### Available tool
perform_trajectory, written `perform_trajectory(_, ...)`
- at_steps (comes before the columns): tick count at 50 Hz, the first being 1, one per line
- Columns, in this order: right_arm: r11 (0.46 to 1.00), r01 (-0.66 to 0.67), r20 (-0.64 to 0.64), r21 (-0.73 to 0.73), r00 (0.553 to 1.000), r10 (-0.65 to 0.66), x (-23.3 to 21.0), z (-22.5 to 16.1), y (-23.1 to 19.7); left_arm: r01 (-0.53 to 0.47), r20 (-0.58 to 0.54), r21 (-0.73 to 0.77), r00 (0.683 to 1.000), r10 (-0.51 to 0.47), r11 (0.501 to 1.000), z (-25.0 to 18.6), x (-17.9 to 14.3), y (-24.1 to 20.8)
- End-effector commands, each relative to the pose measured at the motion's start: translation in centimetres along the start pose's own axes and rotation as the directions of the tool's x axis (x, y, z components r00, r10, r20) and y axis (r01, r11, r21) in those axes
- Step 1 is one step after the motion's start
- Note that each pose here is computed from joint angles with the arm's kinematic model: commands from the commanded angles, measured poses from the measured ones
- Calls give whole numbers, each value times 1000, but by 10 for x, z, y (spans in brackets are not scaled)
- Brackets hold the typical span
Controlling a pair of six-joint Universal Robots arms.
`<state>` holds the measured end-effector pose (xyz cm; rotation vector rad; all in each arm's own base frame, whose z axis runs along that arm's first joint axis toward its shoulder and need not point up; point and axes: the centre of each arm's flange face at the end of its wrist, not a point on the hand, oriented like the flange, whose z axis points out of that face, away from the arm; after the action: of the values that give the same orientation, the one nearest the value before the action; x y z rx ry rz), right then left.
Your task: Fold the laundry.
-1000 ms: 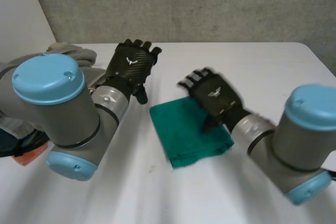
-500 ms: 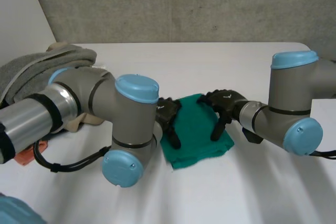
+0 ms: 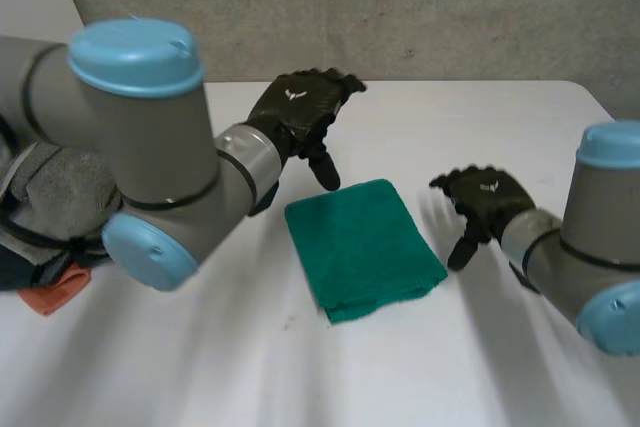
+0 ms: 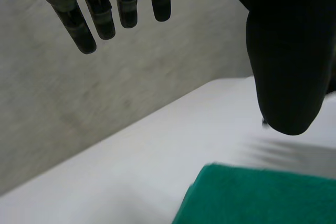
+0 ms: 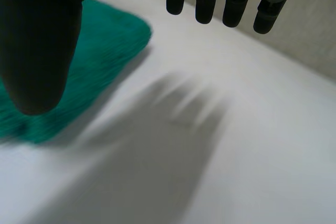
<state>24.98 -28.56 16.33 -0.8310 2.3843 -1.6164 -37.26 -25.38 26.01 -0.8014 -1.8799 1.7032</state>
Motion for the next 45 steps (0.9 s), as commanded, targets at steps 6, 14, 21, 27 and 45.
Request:
perform_trajectory(6,985,-160,173,-66,970,169,-27,-11,38,-60,-392,65,916,80,996,-9,20,-11)
perform_trajectory(14,989,-148,183,4,972,145,-32,2,37,-61,-398,72,913,85,996,-12,23,-15)
perform_trajectory(21,990,-143,191,13,972,138,-35,10,36,-58,-401,72,912,83,996,-15,24,-16)
perform_trajectory(27,990,-138,196,6,971,134,-38,20,40,-57,-400,72,913,81,996,-15,24,-16)
perform_trajectory(45,969,-155,-125,192,975,181,57,77,1,-55,-416,159,902,118,986,-23,35,-45)
